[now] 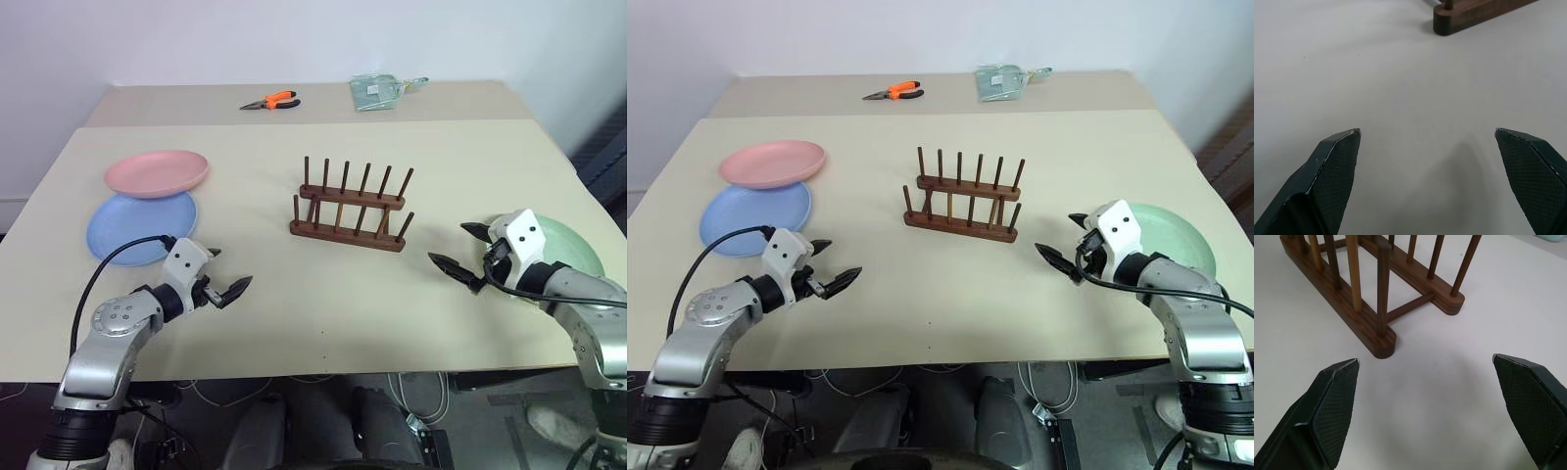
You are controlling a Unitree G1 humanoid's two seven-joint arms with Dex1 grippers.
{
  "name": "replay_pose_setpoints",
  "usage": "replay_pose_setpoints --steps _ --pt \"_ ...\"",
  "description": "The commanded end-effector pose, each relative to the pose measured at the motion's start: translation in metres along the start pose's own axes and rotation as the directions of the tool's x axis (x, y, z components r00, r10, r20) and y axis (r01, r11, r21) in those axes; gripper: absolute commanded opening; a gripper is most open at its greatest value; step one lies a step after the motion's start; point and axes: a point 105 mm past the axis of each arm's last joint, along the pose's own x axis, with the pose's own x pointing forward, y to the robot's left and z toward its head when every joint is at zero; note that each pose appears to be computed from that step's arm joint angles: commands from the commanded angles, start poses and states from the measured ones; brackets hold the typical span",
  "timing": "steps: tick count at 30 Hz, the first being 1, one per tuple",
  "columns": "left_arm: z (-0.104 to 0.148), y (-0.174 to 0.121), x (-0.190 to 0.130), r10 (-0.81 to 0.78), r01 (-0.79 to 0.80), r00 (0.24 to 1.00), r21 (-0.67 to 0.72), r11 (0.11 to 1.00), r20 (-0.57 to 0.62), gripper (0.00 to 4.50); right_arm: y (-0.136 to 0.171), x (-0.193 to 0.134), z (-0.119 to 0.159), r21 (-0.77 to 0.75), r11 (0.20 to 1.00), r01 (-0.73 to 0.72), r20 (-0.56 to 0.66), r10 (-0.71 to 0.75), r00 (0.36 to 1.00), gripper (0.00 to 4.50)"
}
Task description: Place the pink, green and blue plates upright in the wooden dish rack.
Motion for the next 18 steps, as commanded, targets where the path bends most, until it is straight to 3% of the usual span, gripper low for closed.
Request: replay_pose_setpoints --steps 1,10,18 --pt "0.005 0.002 0.006 0.016 -0.017 0.999 0.035 0.999 0.027 4.5 -0.004 0.005 0.012 -0.059 0.998 0.035 0.046 -0.032 0.998 4.46" --pt "0.014 -0.001 0.041 -0.073 0.069 0.996 0.061 0.996 0.057 4.5 0.016 0.011 0.013 -0.009 0.998 -0.069 0.045 0.069 0.997 4.46" --pt "0.035 -0.009 0.121 -0.35 0.346 0.937 0.187 0.92 -0.009 4.5 0.046 0.004 0.014 -0.01 1.0 0.008 0.065 -0.007 0.998 4.46"
